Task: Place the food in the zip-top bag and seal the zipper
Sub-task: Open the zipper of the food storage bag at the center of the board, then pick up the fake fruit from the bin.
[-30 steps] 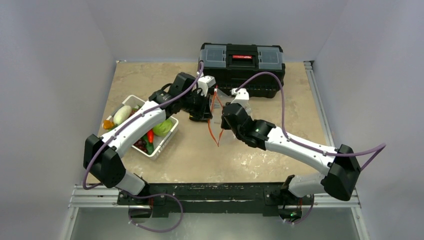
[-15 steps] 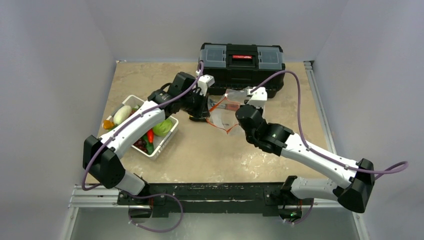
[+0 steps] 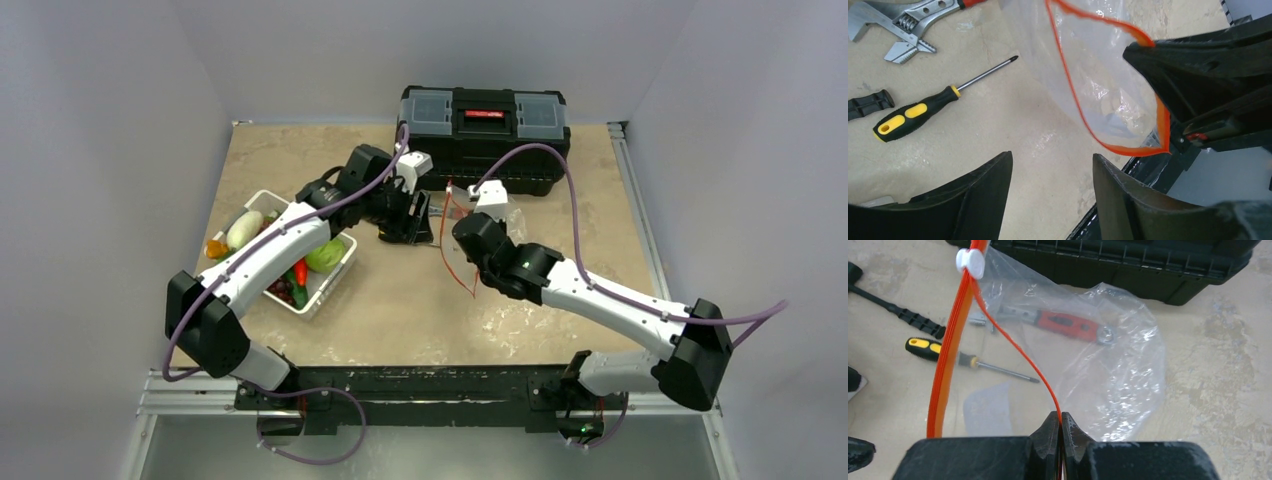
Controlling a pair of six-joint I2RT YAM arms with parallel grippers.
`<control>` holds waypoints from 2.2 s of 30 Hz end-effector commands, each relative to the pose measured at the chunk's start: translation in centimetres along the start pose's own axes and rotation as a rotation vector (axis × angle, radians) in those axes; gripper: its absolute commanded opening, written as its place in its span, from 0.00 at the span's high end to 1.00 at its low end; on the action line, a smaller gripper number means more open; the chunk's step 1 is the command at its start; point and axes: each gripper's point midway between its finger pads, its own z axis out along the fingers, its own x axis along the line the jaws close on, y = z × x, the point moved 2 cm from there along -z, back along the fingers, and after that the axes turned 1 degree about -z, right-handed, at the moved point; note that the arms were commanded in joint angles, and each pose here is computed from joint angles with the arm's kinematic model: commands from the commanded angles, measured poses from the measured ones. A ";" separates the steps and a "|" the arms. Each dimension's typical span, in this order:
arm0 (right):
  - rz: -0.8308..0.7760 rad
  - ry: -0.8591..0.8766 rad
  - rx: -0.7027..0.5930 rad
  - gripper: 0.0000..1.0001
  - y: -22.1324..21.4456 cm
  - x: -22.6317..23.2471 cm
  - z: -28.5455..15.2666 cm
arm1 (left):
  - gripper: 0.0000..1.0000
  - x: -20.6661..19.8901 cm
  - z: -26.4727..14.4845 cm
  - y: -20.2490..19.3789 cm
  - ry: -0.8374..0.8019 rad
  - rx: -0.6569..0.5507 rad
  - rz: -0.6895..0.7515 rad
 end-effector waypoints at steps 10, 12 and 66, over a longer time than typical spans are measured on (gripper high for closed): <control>0.045 0.128 0.061 1.00 -1.1 4.0 1.1 | 0.16 7.1 -10.5 4.5 0.423 -0.428 -0.117; 0.049 0.140 0.060 1.00 -1.0 4.4 1.2 | 0.15 10.2 -12.3 4.3 0.532 -0.478 -0.267; 0.064 0.164 0.029 1.00 0.4 4.3 0.4 | 0.53 23.6 -13.8 -10.7 1.053 -0.526 -1.374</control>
